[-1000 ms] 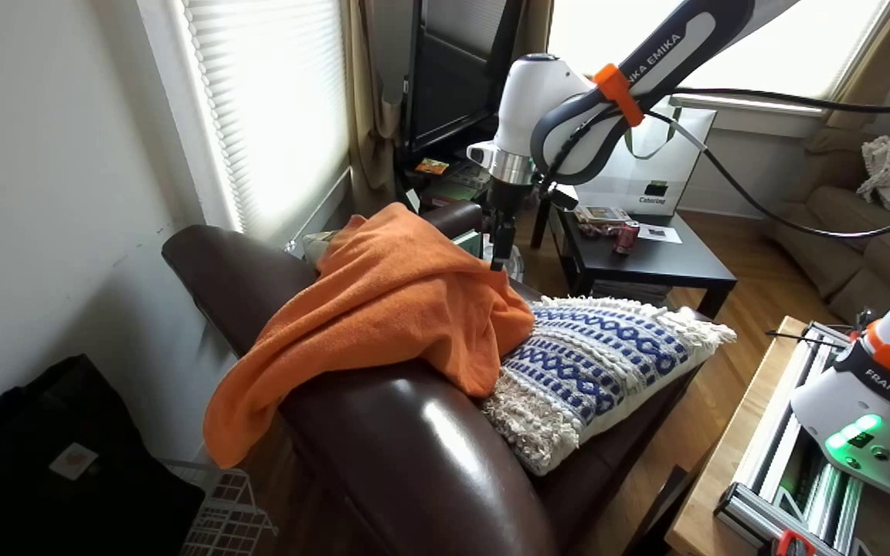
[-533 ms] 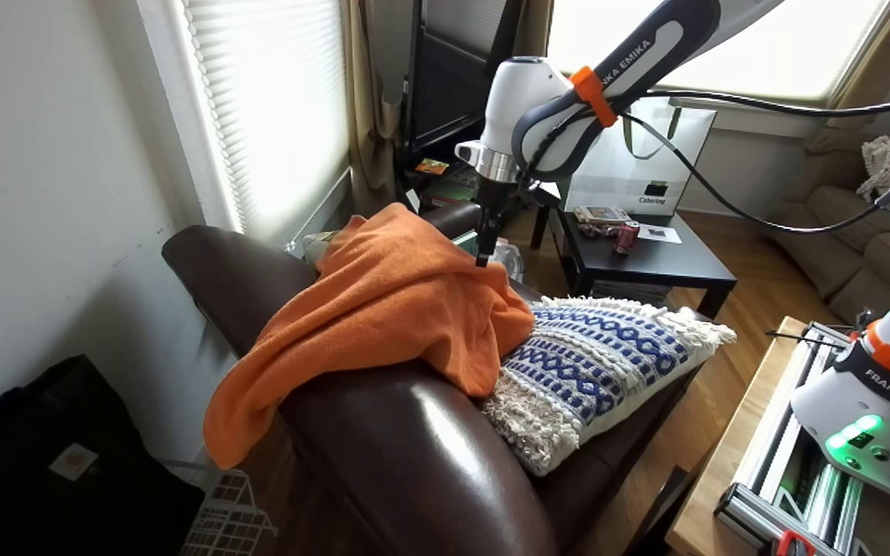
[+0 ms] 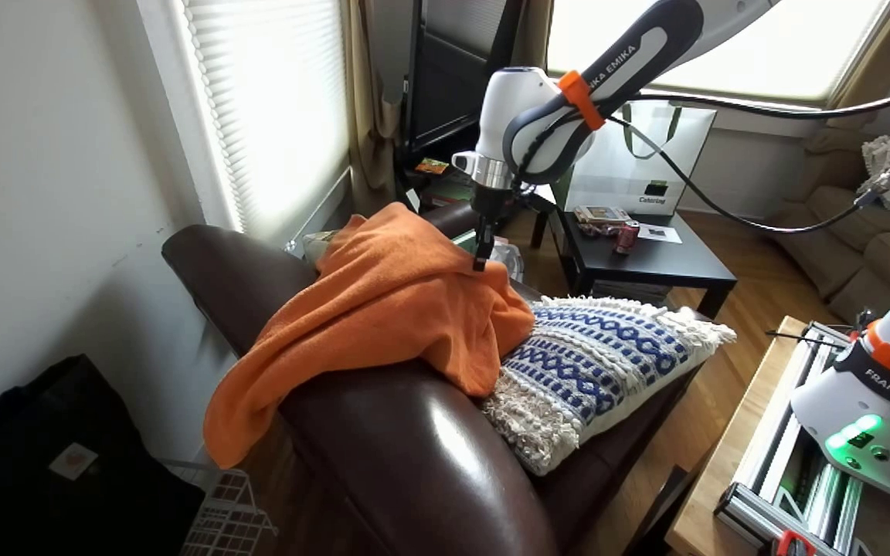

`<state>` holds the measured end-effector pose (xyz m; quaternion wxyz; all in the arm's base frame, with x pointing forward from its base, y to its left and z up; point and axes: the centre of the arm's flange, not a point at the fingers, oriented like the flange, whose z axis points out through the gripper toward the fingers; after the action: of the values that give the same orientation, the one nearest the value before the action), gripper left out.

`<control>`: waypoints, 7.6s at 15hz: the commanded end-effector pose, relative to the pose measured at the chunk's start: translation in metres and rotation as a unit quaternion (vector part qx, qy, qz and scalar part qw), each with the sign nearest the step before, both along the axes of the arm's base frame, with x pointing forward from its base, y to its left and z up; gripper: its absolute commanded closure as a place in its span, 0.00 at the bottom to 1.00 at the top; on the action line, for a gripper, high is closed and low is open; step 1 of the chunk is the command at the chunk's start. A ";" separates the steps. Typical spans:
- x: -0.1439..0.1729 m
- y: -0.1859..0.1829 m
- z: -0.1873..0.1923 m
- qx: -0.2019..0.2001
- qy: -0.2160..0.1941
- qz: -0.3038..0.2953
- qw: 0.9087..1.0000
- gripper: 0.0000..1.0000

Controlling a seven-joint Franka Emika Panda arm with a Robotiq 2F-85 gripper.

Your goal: Pick up the orange towel and cover it the top of the sofa back support

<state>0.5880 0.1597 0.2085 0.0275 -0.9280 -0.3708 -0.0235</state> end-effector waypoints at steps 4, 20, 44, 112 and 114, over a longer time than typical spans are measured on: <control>0.007 -0.002 0.005 0.009 -0.006 -0.016 1.000 0.99; -0.086 0.203 0.227 0.050 -0.196 0.194 0.960 0.96; -0.028 0.462 0.309 0.003 -0.235 0.646 0.726 0.99; 0.035 0.263 0.187 -0.001 -0.049 0.095 0.994 0.99; 0.027 0.312 0.209 -0.008 -0.058 0.150 0.987 0.99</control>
<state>0.5963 0.4037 0.3956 0.0151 -0.8935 -0.4432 -0.0705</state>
